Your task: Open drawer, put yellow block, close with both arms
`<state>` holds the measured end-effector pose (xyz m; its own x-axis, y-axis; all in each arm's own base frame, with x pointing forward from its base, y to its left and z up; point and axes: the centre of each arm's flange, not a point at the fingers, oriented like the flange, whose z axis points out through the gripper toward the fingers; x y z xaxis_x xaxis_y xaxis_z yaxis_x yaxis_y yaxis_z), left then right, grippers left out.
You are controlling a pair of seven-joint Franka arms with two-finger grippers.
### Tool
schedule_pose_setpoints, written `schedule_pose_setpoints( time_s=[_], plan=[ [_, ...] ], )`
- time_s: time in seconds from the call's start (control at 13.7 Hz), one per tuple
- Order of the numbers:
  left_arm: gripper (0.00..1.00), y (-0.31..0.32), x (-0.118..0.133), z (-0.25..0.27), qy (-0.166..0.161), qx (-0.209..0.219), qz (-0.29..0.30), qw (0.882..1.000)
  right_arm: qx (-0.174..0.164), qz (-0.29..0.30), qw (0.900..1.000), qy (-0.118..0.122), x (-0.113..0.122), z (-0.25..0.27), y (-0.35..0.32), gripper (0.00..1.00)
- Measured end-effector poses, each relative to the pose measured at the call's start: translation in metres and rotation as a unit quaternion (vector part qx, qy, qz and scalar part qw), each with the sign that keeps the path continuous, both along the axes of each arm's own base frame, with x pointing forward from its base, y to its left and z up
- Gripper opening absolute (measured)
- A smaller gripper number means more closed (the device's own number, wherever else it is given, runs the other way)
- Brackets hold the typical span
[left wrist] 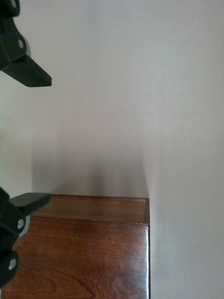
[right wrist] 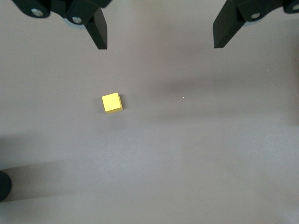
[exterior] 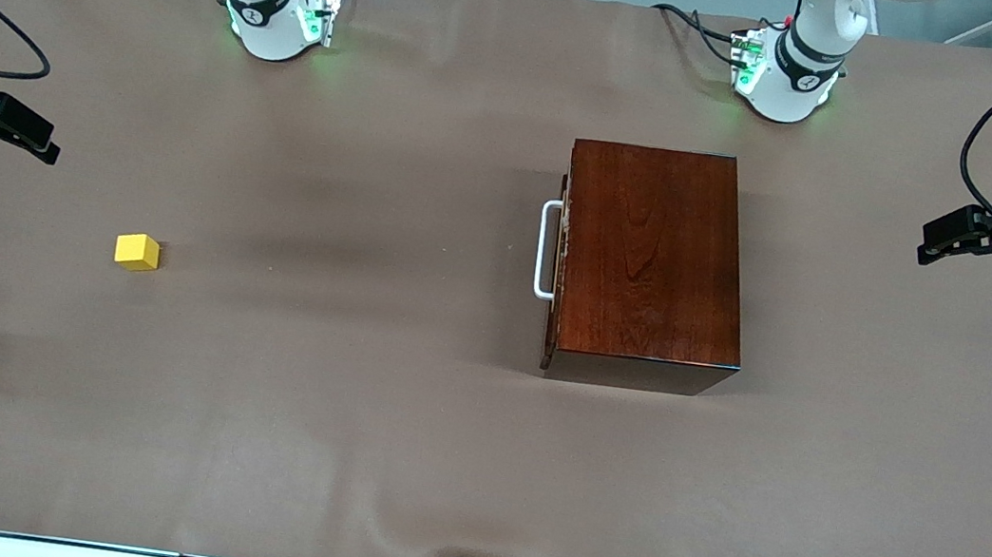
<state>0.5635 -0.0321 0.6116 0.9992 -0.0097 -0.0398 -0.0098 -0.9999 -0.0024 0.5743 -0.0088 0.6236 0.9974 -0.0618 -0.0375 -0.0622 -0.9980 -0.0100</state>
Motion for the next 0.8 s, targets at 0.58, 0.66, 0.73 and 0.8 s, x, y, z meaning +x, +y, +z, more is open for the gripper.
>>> schedule_pose_setpoints(
  time_s=[0.58,0.66,0.73,0.8],
  plan=[
    [1.00,0.0012,-0.0004,-0.0011,0.003,0.000,0.001,1.000,0.000,0.000,1.000,0.000,0.0000,0.0002,0.0000,1.00],
    [1.00,0.0016,-0.0003,-0.0017,0.004,0.000,0.002,1.000,0.000,0.000,1.000,0.000,0.0000,0.0003,0.0000,1.00],
    [1.00,0.0021,-0.0001,-0.0022,0.005,0.000,0.003,1.000,0.000,0.000,1.000,0.000,0.0000,0.0004,0.0000,1.00],
    [1.00,0.0029,-0.0001,-0.0022,0.005,0.000,0.003,1.000,0.000,0.000,1.000,0.000,0.0000,0.0004,0.0000,1.00]
  ],
)
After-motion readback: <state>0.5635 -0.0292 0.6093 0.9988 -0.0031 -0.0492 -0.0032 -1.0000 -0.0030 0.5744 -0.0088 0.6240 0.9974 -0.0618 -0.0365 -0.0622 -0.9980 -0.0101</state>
